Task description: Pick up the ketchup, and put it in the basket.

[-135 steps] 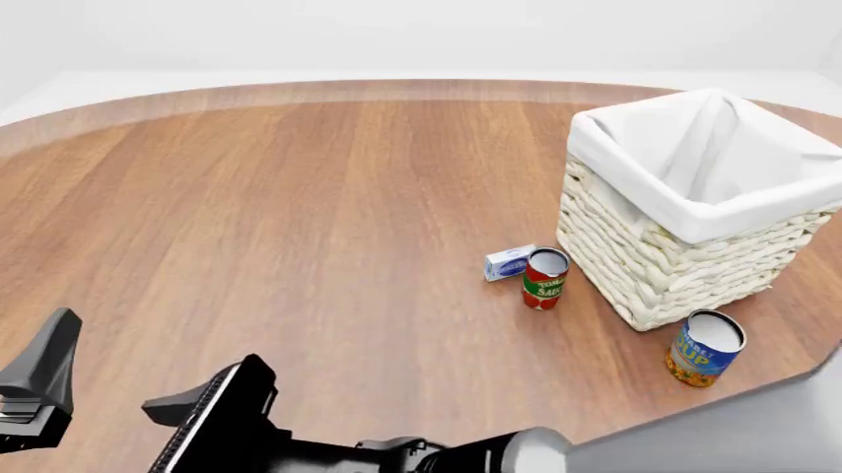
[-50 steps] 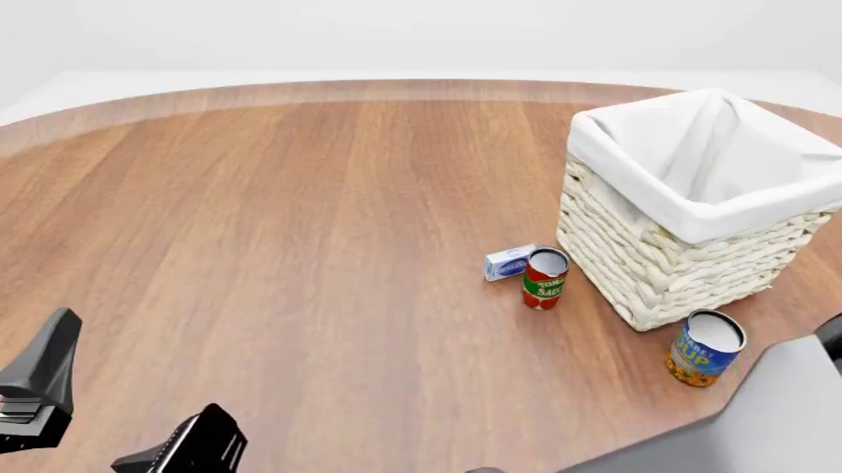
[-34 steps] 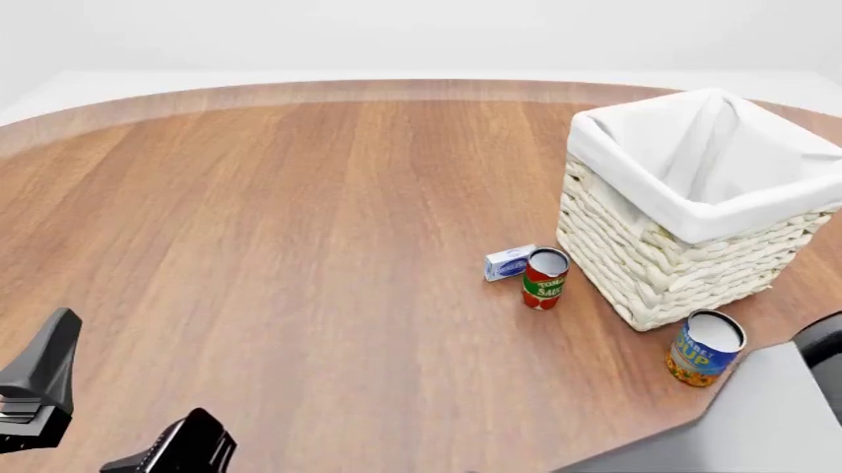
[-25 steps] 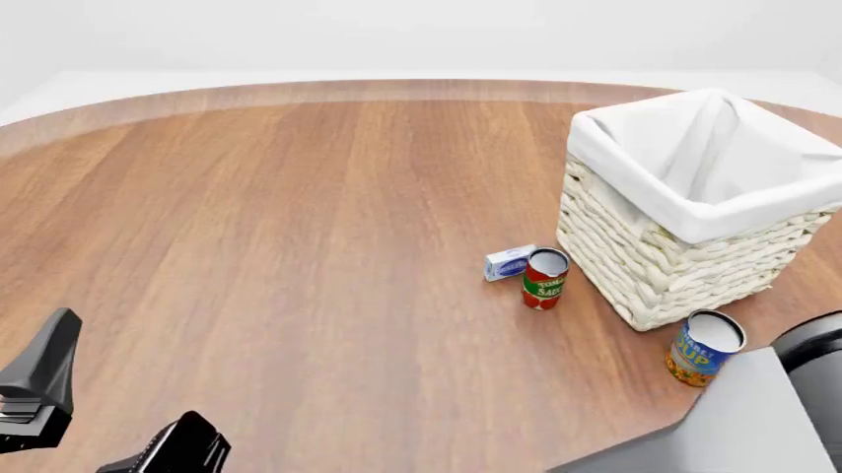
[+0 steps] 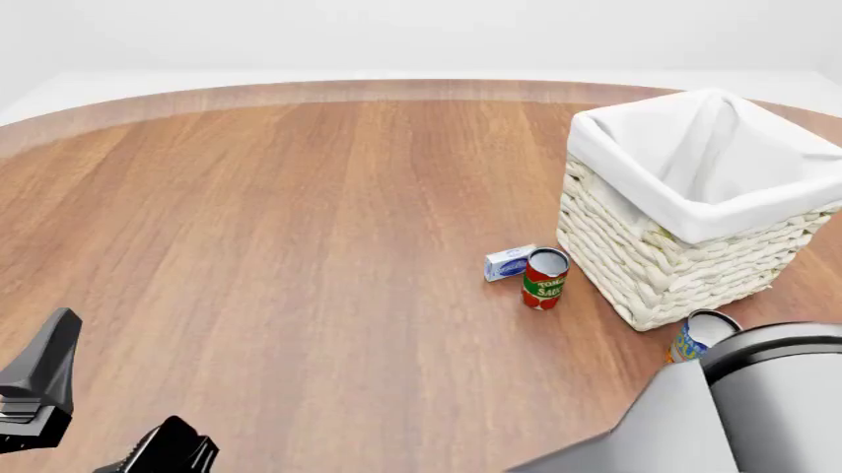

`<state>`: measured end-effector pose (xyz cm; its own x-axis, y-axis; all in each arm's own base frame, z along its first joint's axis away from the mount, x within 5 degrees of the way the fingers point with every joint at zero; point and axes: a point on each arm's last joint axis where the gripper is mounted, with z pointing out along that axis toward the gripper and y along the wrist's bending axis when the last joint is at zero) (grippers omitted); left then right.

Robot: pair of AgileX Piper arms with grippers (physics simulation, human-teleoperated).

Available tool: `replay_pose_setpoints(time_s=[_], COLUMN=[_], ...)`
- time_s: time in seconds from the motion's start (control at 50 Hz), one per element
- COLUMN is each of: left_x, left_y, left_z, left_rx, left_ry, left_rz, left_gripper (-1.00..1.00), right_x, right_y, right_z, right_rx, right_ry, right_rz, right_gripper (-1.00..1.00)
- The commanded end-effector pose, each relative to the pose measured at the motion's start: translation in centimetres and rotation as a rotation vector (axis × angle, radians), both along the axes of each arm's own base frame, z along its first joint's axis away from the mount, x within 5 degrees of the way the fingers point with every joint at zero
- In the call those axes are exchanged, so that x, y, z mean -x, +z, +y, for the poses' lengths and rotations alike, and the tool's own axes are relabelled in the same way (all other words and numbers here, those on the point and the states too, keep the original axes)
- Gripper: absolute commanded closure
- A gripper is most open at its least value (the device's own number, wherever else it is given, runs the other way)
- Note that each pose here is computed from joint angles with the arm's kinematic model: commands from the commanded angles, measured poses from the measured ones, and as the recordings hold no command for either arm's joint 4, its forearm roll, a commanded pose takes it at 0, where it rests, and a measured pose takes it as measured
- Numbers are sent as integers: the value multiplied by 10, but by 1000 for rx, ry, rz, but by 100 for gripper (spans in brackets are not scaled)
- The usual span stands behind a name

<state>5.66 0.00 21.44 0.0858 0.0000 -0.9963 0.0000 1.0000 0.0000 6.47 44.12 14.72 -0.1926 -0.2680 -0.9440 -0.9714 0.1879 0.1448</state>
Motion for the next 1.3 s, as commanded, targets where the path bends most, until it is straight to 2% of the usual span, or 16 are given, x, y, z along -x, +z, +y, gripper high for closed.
replay_pose_setpoints(time_s=[0.02,0.24,0.26,0.72,1.3], left_x=[0,0,0,0,0], left_y=[0,0,0,0,0], left_z=[0,0,0,0,0], left_rx=[0,0,0,0,0], left_ry=[0,0,0,0,0], left_rz=[0,0,0,0,0], left_gripper=[-100,-100,-100,-100,-100], right_x=[-5,-10,-10,-16,-61], right_y=[-10,-14,-14,-4,1], right_z=[6,8,8,5,-16], right_rx=[18,23,23,2,-24], right_ry=[-9,-18,-19,-37,-150], right_rz=[3,3,3,10,26], right_gripper=[-100,-100,100,100,100])
